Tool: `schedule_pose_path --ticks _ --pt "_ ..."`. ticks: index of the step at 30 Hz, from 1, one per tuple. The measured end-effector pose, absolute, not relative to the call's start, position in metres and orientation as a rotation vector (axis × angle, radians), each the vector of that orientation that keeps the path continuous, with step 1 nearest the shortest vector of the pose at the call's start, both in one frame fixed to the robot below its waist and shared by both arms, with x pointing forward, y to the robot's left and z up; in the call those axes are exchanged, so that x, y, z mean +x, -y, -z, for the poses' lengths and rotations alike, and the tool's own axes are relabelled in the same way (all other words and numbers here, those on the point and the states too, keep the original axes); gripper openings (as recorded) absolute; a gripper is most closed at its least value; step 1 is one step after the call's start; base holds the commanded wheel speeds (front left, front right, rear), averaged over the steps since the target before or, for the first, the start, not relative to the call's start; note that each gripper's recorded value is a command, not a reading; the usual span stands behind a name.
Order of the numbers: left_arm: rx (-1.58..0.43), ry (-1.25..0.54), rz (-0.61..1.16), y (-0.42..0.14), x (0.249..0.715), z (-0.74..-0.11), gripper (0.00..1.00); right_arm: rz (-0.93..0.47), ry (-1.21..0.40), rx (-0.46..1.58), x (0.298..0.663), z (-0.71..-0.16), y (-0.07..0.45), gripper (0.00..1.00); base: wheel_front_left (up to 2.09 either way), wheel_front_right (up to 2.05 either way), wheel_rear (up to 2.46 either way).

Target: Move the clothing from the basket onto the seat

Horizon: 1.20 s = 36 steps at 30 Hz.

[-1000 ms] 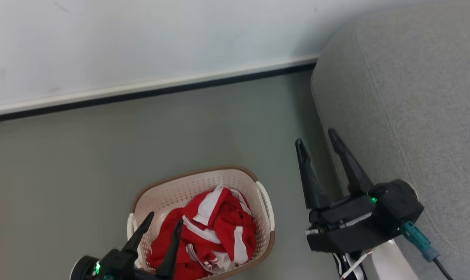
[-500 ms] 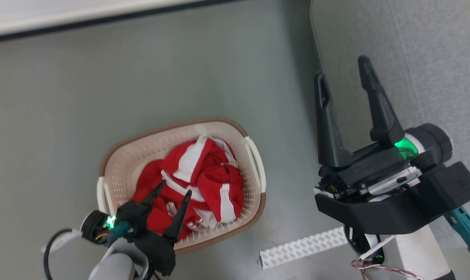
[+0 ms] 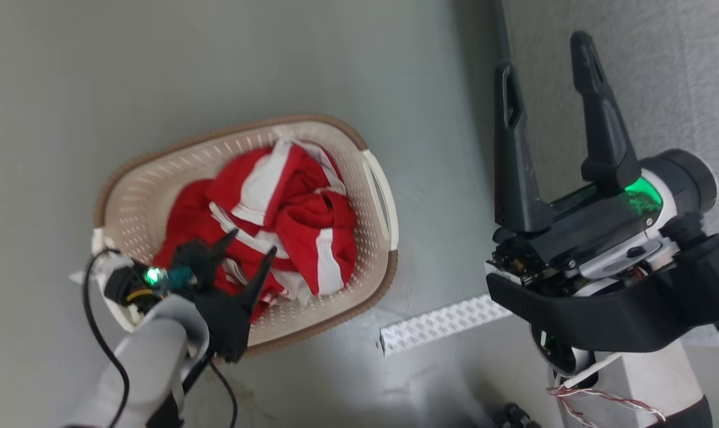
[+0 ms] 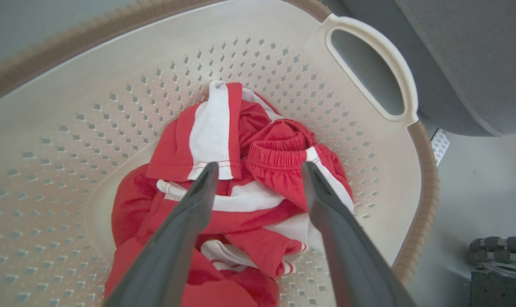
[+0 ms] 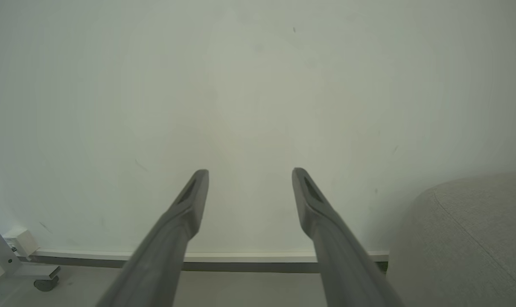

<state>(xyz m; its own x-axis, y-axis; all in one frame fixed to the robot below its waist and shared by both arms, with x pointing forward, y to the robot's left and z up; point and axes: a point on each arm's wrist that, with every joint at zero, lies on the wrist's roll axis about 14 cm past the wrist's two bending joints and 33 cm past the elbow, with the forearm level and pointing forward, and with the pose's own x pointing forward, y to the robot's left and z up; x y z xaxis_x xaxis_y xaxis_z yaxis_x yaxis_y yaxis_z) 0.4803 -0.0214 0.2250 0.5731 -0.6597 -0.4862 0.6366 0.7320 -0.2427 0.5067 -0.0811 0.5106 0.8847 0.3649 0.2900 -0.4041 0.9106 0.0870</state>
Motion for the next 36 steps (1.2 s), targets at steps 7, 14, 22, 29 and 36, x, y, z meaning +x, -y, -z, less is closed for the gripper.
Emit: schedule_pose_path --ticks 7,14,22,29,36 --pt "-0.066 -0.654 0.811 0.037 0.480 -0.192 1.00 -0.389 0.229 0.160 0.516 -0.485 0.086 1.00 0.00 0.00 0.00" --pt "-0.081 -0.698 0.854 0.052 0.481 -0.167 1.00 -0.386 0.200 0.167 0.524 -0.466 0.088 1.00 0.00 0.00 0.00" --pt "-0.079 -0.787 0.902 0.065 0.469 -0.136 1.00 -0.378 0.173 0.168 0.532 -0.447 0.093 1.00 0.00 0.00 0.00" --pt "-0.052 -0.846 0.893 0.059 0.470 -0.113 1.00 -0.376 0.148 0.185 0.531 -0.436 0.093 1.00 0.00 0.00 0.00" --pt "-0.075 -0.902 0.873 0.061 0.467 -0.103 1.00 -0.368 0.136 0.184 0.532 -0.430 0.096 1.00 0.00 0.00 0.00"
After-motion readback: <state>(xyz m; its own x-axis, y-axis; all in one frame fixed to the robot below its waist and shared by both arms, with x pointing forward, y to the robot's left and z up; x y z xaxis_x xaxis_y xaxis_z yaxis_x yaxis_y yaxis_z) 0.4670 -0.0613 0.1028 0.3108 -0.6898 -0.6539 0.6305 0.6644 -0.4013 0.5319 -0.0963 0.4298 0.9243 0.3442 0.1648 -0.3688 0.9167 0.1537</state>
